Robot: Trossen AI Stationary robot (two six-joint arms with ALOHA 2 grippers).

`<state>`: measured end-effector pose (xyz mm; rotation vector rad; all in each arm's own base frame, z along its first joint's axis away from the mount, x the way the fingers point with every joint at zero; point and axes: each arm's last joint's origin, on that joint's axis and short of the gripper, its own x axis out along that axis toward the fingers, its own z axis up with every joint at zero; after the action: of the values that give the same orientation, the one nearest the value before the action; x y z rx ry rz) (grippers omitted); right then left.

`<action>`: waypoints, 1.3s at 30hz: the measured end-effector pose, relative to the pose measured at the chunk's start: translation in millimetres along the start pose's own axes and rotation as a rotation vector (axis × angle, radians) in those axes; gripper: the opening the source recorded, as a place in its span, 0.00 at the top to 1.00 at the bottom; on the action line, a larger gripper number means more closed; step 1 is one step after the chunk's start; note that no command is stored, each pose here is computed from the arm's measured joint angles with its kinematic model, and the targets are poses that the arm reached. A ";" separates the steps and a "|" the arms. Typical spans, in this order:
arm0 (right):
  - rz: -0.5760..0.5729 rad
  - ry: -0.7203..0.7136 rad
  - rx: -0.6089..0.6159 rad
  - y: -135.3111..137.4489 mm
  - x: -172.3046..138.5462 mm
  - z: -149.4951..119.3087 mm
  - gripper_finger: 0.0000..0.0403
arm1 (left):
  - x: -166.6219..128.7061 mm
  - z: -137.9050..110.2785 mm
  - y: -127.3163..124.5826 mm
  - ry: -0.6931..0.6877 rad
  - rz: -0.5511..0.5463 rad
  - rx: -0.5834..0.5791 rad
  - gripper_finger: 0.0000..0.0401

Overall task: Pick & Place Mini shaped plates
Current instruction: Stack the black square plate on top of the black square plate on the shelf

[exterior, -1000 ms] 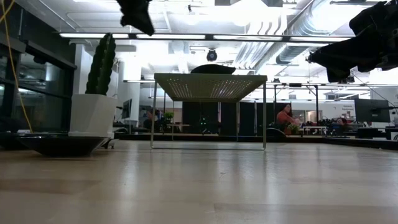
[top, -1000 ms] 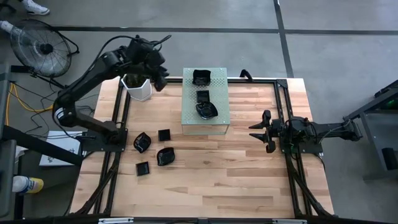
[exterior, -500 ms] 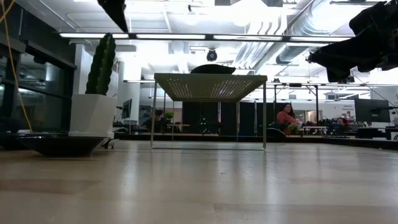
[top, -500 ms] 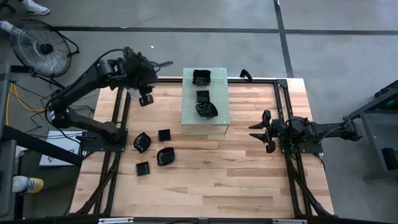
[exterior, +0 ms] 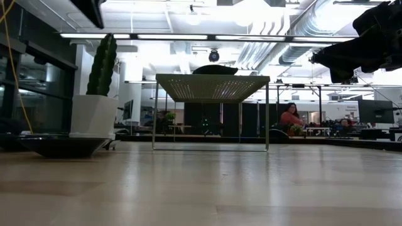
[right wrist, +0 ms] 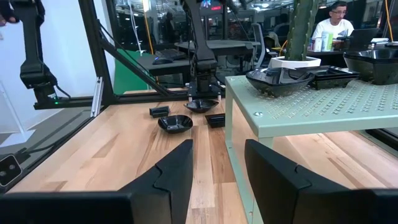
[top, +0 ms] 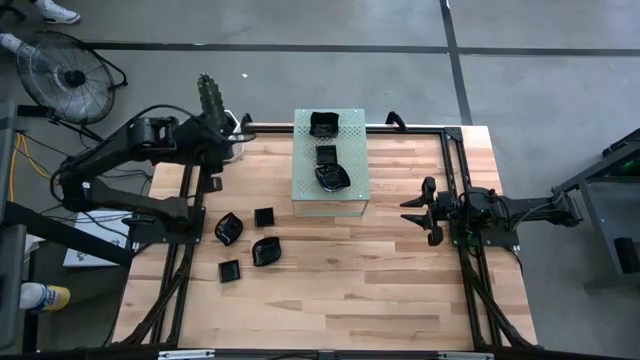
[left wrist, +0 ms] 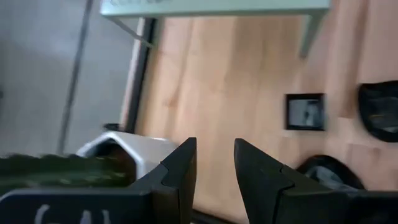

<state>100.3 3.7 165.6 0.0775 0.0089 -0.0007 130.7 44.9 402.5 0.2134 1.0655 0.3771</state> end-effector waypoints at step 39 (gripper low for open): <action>0.000 0.000 0.000 0.0 0.0 0.0 0.65 | 139.8 -73.1 -69.3 -0.015 -0.362 -0.338 0.74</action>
<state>100.3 3.7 165.6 0.0775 0.0091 -0.0005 139.9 36.7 230.6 -0.2750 0.9859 0.2224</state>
